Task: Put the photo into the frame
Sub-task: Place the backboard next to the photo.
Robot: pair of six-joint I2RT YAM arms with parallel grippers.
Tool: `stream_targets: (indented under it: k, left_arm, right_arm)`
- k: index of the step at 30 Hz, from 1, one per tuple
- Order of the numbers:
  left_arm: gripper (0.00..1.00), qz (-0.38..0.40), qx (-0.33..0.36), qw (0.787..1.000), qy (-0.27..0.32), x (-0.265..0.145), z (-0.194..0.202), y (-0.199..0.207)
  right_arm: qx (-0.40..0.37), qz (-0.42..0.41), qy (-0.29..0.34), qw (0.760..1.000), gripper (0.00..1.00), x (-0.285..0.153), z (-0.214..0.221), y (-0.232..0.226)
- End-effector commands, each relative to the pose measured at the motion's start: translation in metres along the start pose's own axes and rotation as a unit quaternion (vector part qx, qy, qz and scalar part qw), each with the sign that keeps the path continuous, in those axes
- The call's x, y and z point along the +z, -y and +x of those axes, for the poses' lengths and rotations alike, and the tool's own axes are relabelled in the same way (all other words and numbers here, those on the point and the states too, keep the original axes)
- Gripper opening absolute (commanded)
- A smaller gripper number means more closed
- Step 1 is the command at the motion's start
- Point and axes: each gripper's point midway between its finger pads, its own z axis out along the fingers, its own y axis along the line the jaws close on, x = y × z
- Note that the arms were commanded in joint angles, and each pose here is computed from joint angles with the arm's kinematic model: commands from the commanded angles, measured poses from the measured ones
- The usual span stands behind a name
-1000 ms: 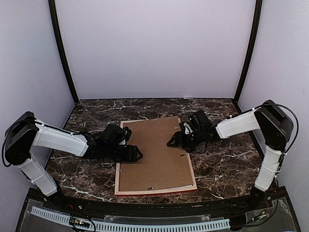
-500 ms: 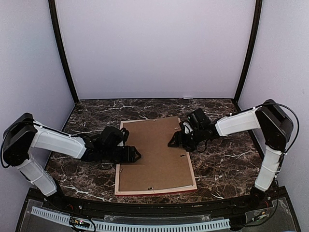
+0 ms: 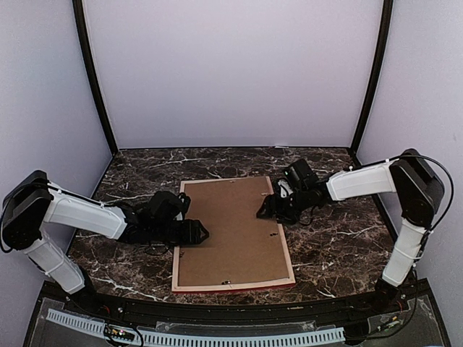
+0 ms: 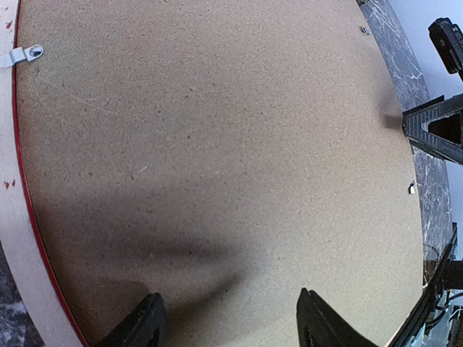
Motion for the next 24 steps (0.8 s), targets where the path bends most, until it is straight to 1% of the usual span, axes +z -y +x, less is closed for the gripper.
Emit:
stream_targets:
  k: [1,9,16,21,24]
  left_arm:
    - [0.65,-0.091,-0.01,0.992,-0.082,-0.002,0.052,-0.054]
    - [0.65,-0.089,-0.012,0.993,-0.079,-0.004,0.05,-0.052]
    - [0.65,-0.073,-0.005,0.995,-0.066,-0.009,0.039,-0.04]
    - [0.67,-0.041,0.011,0.998,-0.036,-0.021,0.013,-0.015]
    - [0.69,-0.045,0.035,0.998,-0.005,-0.032,-0.009,-0.003]
  right_arm:
    - [-0.016,0.023,0.039,0.999,0.67,-0.022,-0.025,0.003]
    - [-0.033,0.063,0.062,0.996,0.66,-0.044,-0.035,0.012]
    - [-0.043,0.077,0.063,0.994,0.66,-0.041,-0.036,0.019]
    - [-0.053,0.075,0.063,0.994,0.66,-0.036,-0.036,0.02]
    - [-0.061,0.065,0.062,0.994,0.66,-0.031,-0.035,0.019]
